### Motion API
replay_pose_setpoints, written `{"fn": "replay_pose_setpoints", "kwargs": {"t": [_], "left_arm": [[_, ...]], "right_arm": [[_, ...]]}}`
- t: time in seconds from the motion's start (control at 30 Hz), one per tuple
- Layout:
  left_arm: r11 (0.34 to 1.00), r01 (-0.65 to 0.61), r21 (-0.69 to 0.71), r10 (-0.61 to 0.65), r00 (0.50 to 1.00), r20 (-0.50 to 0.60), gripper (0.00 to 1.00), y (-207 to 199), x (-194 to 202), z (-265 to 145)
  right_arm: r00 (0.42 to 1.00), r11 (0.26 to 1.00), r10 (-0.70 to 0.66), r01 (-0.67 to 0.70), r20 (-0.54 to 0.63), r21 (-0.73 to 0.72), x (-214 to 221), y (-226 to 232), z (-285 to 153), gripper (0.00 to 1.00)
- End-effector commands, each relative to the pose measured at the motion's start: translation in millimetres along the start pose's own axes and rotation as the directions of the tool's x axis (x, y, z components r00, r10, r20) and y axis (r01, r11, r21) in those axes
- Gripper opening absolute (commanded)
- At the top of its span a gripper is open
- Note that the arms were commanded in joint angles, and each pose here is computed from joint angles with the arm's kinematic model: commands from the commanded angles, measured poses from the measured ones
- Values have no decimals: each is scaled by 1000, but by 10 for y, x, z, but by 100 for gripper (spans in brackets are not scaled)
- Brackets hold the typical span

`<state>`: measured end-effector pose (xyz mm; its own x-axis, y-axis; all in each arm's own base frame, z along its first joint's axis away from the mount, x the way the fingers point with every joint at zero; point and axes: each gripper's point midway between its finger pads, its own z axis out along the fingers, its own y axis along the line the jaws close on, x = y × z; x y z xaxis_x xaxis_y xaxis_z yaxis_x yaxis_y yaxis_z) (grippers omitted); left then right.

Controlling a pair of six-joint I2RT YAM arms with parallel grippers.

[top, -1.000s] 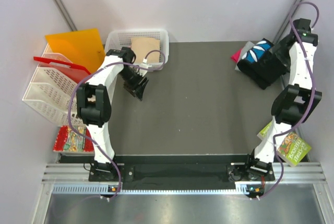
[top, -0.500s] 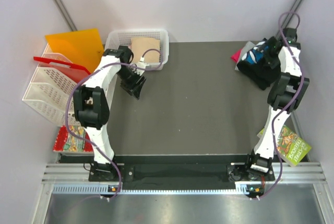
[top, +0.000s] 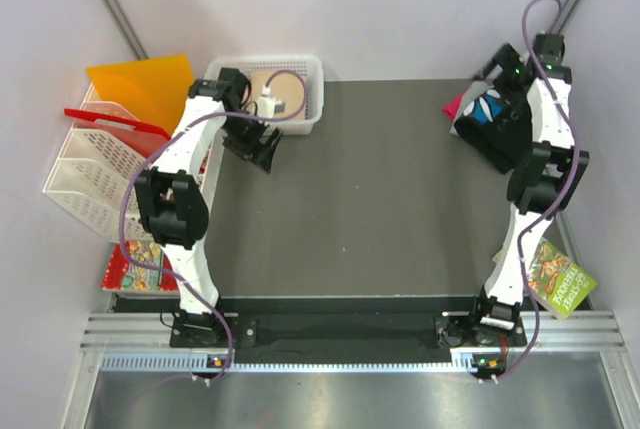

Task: Fold and stack the t-shirts
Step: Put the neatly folded tshirt into the corner of the board with the right arm

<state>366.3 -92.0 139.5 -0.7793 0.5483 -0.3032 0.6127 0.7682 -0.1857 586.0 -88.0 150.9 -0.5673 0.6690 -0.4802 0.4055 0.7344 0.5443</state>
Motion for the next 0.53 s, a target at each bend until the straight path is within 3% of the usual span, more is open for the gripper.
{"fn": "replay_pose_setpoints", "kwargs": {"t": [0.0, 0.03, 0.13, 0.3, 0.5], "left_arm": [[999, 23, -28, -19, 991, 136, 96, 33, -410, -286], [999, 23, -35, -17, 987, 160, 98, 33, -482, -337], [999, 36, -39, -28, 982, 189, 99, 21, -543, -404], [997, 64, -44, -53, 975, 217, 99, -15, -516, -442], [994, 96, -61, -78, 966, 246, 99, -47, -454, -473]], "right_arm": [[945, 877, -231, 306, 232, -371, -106, 1742, -1405, 100], [935, 851, -241, 333, 262, -406, -62, 1900, -1634, 100], [931, 812, -299, 363, 209, -456, 394, 2127, -1773, 100], [894, 754, -425, 437, 143, -490, 1107, 2353, -1847, 100], [849, 716, -521, 489, 84, -499, 1634, 2405, -1834, 100]]}}
